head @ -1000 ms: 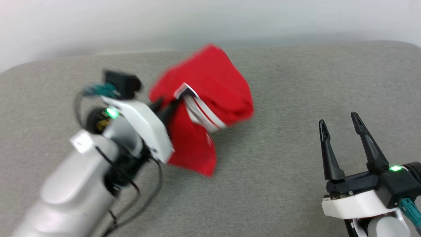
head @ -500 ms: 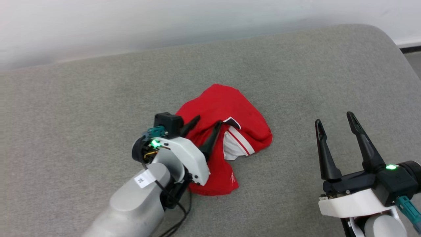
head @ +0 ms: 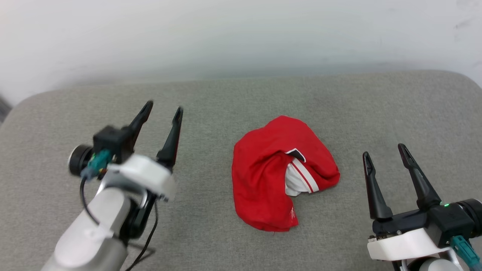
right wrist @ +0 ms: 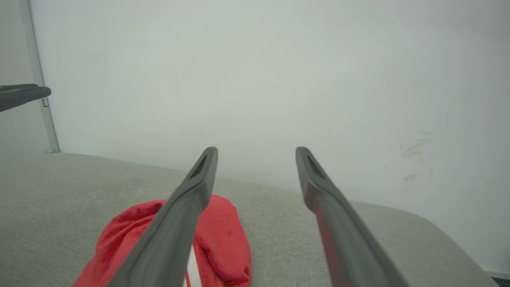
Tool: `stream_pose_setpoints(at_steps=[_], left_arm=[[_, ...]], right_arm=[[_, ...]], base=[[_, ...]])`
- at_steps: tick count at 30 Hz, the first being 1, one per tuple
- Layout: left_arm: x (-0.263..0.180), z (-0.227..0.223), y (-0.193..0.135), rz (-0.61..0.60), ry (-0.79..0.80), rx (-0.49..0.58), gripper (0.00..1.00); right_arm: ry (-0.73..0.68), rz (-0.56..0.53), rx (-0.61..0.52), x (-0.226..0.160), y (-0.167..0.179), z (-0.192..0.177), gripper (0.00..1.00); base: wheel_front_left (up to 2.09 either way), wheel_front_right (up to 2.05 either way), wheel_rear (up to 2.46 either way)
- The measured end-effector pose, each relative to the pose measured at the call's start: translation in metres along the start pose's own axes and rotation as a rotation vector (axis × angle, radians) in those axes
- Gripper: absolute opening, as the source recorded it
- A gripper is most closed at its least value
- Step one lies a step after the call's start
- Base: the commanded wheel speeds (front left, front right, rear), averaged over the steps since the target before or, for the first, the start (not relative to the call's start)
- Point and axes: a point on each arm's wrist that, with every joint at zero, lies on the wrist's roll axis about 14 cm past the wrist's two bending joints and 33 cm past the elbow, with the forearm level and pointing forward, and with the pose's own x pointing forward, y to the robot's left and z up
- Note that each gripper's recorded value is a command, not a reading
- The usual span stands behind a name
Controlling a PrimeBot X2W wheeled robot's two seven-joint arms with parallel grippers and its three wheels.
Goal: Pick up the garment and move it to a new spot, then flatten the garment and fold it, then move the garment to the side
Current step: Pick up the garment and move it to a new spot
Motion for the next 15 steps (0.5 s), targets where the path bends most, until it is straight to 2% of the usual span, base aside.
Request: stream_pose_setpoints(at_steps=[3, 6, 15], left_arm=[[-0.028, 0.005, 0.016, 0.06, -0.019, 0.075, 1.0], [-0.053, 0.006, 0.022, 0.117, -0.031, 0.104, 1.0], [-0.1, -0.015, -0.001, 0.167, 0.002, -0.009, 1.0]], right_arm=[[-0.018, 0.015, -0.003, 0.001, 0.005, 0.006, 1.0], [-0.033, 0.024, -0.004, 0.001, 0.008, 0.011, 1.0], [-0.043, 0.027, -0.004, -0.004, 0.01, 0.016, 1.0]], base=[[0.0, 0.0, 0.0], [0.0, 0.0, 0.0], [0.0, 0.0, 0.0]])
